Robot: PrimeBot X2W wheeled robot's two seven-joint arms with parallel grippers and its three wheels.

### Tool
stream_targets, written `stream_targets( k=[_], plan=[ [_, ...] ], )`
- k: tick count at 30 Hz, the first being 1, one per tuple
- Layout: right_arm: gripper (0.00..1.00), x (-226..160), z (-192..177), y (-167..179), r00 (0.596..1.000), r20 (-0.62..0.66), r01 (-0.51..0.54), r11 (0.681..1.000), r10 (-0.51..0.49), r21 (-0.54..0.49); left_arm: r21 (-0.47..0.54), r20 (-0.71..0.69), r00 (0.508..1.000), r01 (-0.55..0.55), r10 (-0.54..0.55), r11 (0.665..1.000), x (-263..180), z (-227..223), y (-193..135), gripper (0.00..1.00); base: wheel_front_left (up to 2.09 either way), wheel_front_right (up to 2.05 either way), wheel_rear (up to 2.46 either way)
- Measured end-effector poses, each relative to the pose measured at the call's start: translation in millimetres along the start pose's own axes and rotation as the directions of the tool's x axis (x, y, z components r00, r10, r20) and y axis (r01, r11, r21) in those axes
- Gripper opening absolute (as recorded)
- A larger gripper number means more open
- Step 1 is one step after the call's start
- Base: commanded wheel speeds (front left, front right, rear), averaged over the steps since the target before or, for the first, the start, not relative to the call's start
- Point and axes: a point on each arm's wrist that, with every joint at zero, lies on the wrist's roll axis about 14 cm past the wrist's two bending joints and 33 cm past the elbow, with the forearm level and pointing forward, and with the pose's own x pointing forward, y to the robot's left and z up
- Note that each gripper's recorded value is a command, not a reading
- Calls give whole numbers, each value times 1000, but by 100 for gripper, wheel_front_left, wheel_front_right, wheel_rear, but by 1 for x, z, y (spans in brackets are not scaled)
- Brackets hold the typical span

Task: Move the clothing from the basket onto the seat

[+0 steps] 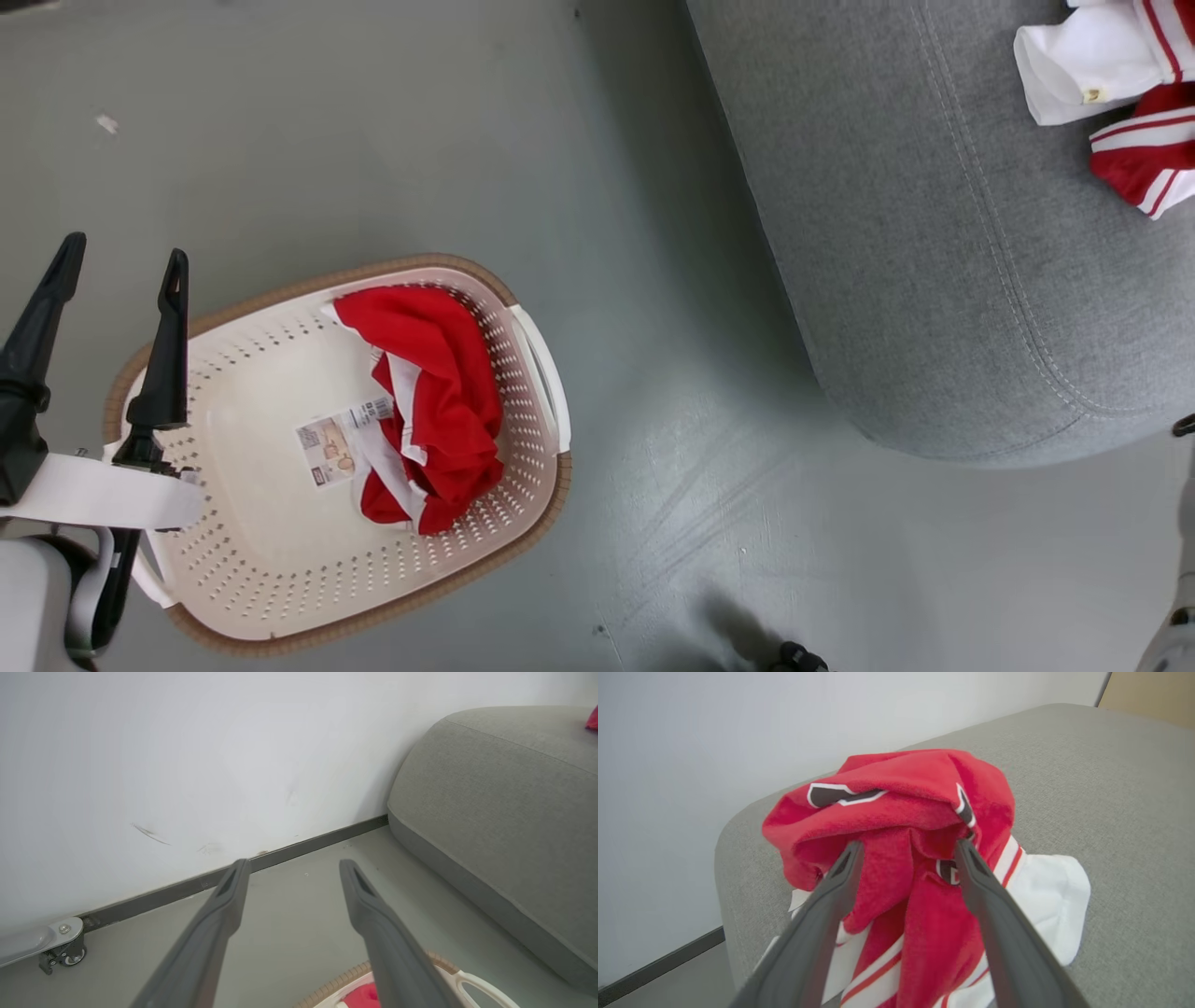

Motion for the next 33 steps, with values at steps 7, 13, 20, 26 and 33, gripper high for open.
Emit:
stream_targets(
  k=[7,13,20,26,33],
  plan=[
    [100,-10,17,57,985,52,-165,986,166,-20,-29,27,999,-42,43,999,-10,15,3,100,0,0,0],
    [100,-24,24,104,949,63,-308,951,310,-39,-53,55,995,-79,82,995,-19,30,6,100,0,0,0],
    [100,-41,33,145,901,85,-424,905,425,-27,-69,91,987,-128,134,989,-33,49,14,100,0,0,0],
    [100,-62,41,185,838,119,-535,845,533,-22,-85,118,975,-178,187,980,-48,65,25,100,0,0,0],
    [100,-91,42,214,771,121,-628,778,625,-14,-102,145,957,-236,250,966,-66,82,37,100,0,0,0]
  ],
)
